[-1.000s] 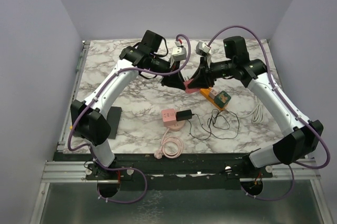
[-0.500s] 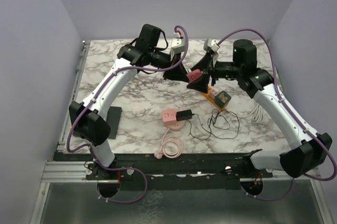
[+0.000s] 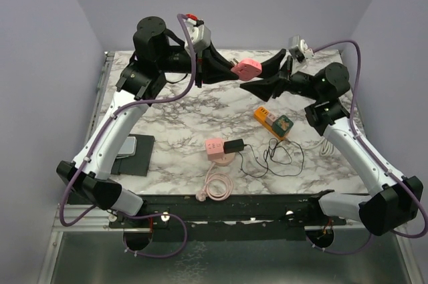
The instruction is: Insert the plug
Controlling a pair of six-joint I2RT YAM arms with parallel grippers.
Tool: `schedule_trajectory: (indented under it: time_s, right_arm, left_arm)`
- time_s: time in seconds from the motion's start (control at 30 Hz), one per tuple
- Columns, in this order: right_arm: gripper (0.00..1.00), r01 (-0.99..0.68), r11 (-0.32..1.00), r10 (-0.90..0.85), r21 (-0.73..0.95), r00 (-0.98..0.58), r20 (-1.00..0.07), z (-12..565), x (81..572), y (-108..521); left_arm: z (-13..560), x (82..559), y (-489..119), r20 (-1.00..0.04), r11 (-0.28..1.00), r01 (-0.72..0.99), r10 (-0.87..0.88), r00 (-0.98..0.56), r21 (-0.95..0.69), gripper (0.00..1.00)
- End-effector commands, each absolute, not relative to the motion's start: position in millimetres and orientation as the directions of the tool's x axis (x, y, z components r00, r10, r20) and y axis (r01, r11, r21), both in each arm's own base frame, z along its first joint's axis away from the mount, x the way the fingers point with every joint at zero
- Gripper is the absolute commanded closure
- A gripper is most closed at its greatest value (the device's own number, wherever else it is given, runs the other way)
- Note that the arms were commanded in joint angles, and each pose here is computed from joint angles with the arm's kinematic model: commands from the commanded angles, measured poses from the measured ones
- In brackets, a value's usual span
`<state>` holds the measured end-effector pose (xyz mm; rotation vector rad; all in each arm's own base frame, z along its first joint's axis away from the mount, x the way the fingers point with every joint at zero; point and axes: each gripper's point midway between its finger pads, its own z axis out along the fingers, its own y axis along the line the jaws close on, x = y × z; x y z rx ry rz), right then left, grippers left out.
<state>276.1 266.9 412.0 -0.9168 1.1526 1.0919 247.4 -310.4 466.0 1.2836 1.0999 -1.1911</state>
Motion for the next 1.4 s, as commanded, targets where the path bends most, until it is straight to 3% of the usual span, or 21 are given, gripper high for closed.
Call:
schedule_trajectory:
  time_s: [0.0, 0.13, 0.27, 0.63, 1.37]
  right_arm:
    - [0.44, -0.991, 0.112, 0.338, -0.078, 0.111, -0.935, 456, 243, 265]
    - [0.43, -0.992, 0.064, 0.366, -0.112, 0.127, -0.922, 465, 231, 264]
    - [0.32, -0.991, 0.064, 0.382, -0.120, 0.136, -0.914, 472, 230, 263]
    - [0.48, -0.999, 0.048, 0.504, -0.017, 0.039, -0.863, 486, 250, 266]
    - [0.55, -1.000, 0.010, 0.588, 0.007, 0.000, -0.809, 492, 261, 270]
  left_arm:
    - [474, 245, -311, -0.995, -0.052, 0.996, -0.070, 0.072, 0.076, 1.00]
    - [496, 248, -306, -0.982, 0.014, 0.997, -0.174, 0.080, 0.079, 1.00]
    - [505, 247, -303, -0.963, 0.015, 0.999, -0.265, 0.040, 0.037, 1.00]
    - [492, 247, -309, -0.963, 0.020, 1.000, -0.269, -0.016, -0.022, 1.00]
    - [470, 262, -323, -0.963, 0.050, 0.997, -0.265, -0.047, -0.063, 1.00]
